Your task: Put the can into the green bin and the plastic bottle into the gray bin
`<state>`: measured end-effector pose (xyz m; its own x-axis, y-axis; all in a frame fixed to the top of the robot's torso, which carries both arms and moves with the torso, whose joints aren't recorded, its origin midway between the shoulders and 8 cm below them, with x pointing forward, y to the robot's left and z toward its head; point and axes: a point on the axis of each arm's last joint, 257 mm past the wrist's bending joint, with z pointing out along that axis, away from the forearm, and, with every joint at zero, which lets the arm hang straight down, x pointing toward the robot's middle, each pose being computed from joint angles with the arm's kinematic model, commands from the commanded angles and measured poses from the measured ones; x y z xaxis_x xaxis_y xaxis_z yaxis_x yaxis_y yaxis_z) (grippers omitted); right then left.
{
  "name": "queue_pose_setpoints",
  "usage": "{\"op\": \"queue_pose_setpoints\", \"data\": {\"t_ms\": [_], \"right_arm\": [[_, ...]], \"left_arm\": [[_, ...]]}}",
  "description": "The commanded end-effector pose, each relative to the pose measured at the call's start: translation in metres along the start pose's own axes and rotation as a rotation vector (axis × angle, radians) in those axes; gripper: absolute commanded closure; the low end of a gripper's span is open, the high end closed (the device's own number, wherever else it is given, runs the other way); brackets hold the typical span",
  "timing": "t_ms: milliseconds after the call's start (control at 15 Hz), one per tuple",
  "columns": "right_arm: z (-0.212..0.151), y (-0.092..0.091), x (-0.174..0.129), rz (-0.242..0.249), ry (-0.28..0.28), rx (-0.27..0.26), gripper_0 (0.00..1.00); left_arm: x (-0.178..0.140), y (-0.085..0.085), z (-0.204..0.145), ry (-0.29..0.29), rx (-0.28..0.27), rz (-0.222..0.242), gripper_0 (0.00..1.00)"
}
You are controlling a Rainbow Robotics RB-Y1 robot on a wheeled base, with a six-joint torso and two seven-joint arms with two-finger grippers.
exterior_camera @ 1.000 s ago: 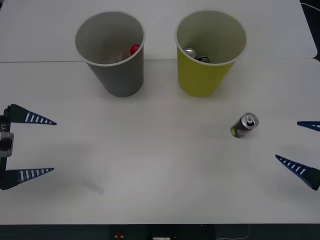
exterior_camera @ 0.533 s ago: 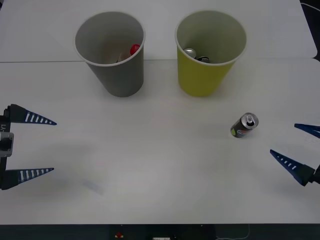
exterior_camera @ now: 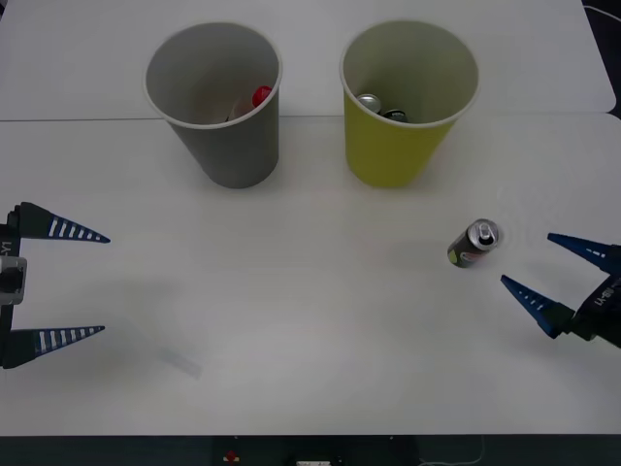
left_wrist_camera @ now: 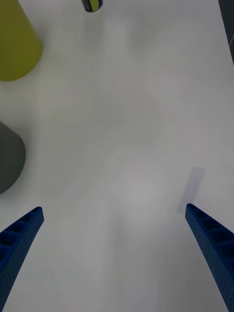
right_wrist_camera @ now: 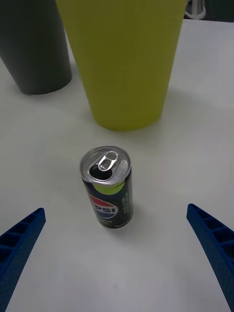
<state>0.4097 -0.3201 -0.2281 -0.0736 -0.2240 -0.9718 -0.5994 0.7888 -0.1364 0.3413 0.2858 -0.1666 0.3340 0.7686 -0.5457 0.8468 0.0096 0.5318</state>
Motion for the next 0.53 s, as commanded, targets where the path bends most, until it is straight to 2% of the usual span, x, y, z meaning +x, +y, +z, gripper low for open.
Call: {"op": "queue_pose_setpoints", "data": {"t_ms": [67, 333, 533], "right_arm": [[0.016, 0.000, 0.009, 0.007, -0.006, 0.000, 0.00], [0.038, 0.000, 0.024, 0.007, 0.003, -0.007, 0.00], [0.061, -0.002, 0.029, -0.015, 0.004, -0.005, 0.00]], "left_arm": [[0.000, 0.000, 0.000, 0.000, 0.000, 0.000, 0.00], [0.000, 0.000, 0.000, 0.000, 0.000, 0.000, 0.00], [0.000, 0.000, 0.000, 0.000, 0.000, 0.000, 0.00]]}}
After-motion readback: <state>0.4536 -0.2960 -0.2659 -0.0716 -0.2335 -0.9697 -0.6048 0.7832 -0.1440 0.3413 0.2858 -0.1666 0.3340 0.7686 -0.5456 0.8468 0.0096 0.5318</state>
